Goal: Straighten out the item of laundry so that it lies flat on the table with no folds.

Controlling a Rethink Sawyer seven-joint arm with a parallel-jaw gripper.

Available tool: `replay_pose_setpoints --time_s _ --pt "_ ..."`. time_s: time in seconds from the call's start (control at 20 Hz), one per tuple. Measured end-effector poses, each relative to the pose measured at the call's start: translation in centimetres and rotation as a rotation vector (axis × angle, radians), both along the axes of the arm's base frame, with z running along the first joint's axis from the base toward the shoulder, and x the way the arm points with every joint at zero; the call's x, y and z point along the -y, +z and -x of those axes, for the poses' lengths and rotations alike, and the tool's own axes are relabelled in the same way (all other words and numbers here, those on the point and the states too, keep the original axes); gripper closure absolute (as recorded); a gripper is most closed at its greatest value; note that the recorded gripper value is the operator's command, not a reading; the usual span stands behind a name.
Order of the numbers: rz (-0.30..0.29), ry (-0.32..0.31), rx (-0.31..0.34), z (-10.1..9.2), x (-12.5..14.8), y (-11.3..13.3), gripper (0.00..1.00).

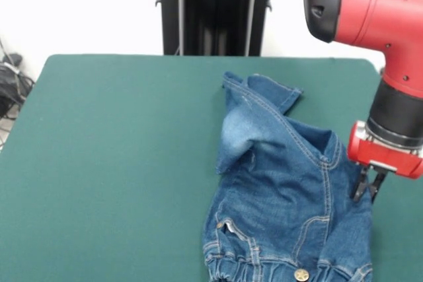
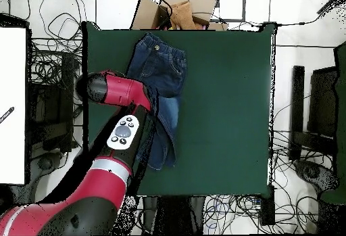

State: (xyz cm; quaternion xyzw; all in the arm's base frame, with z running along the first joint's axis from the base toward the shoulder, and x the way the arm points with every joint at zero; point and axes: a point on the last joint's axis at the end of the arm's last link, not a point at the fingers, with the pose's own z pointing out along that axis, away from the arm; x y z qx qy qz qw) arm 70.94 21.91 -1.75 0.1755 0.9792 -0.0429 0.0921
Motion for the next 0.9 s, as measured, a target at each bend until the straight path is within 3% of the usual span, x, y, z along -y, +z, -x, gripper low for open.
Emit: replay_pose_setpoints --time_s 0.55,0.9 --pt "0.007 0.006 0.001 0.2 -0.3 0.0 1.0" --pt "0.015 0.038 -0.001 1.1 -2.6 -0.1 1.0"
